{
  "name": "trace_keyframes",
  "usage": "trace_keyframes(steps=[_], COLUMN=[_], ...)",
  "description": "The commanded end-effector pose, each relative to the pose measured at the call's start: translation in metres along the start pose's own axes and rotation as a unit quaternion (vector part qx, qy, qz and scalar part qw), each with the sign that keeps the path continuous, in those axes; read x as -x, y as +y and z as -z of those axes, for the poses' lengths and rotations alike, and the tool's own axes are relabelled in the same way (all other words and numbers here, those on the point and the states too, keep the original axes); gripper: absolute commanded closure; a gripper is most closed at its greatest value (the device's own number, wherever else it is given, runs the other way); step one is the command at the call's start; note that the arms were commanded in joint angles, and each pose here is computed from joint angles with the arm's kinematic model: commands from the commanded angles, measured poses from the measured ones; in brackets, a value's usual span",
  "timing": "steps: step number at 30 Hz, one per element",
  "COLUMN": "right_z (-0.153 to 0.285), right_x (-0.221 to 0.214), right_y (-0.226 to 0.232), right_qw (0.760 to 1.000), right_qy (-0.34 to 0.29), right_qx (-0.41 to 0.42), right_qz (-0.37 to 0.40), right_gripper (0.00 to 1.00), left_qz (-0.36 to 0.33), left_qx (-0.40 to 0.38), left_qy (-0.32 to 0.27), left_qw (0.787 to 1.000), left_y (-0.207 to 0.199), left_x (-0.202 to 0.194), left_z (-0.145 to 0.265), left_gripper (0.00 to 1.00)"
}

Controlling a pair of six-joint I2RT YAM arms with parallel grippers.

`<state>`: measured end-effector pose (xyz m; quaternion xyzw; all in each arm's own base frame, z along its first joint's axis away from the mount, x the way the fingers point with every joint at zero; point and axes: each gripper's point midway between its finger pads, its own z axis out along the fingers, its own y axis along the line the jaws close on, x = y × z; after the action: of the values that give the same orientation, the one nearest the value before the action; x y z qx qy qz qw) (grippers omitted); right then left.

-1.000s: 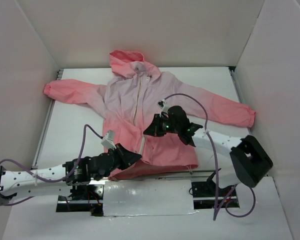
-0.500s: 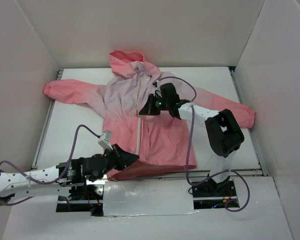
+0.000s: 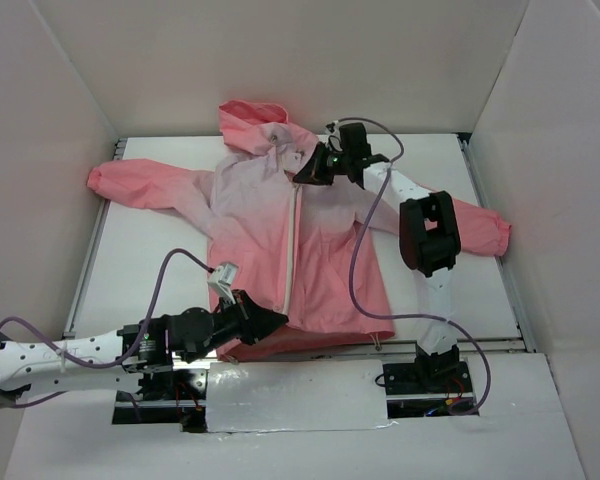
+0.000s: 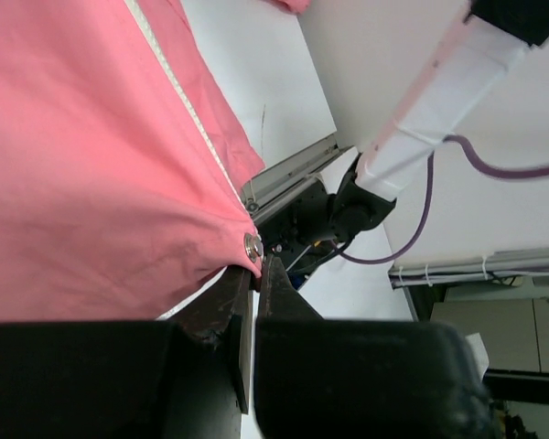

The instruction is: Zip up the jacket

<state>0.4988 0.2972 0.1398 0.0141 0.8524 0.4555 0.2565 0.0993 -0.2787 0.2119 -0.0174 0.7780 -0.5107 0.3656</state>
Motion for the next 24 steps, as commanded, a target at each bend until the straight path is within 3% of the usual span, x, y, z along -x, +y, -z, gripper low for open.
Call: trace_keyframes(steps=[1, 14, 18, 20, 24], right_z=[0.025, 0.117, 0.155, 0.17, 0.206], right_x=[0.085, 0.216, 0.244, 0.255, 0.278], right_y=[-0.014, -0.027, -0.019, -0.02, -0.001], right_qw=[0.995, 0.97, 0.957, 0.953, 0.939], right_qy=[-0.1, -0.243, -0.286, -0.299, -0.337], right_qx=[-0.006, 0.026, 0.025, 0.02, 0.029], right_qz=[0.009, 0.003, 0.027, 0.032, 0.055], right_gripper=[1.0, 1.0, 1.0, 1.0, 1.0], left_qz=[-0.001, -0.032, -0.021, -0.002, 0.089], left_qx=[-0.11, -0.102, -0.027, 0.055, 0.2], left_qy=[0.048, 0.096, 0.103, 0.087, 0.04], left_qw=[0.993, 0.99, 0.994, 0.995, 0.975], left_y=[-0.053, -0.055, -0.022, 0.015, 0.083], left_x=[-0.012, -0.032, -0.041, -0.041, -0.04], left_z=[0.014, 0.014, 0.011, 0.011, 0.025], left_gripper=[1.0, 1.0, 1.0, 1.0, 1.0])
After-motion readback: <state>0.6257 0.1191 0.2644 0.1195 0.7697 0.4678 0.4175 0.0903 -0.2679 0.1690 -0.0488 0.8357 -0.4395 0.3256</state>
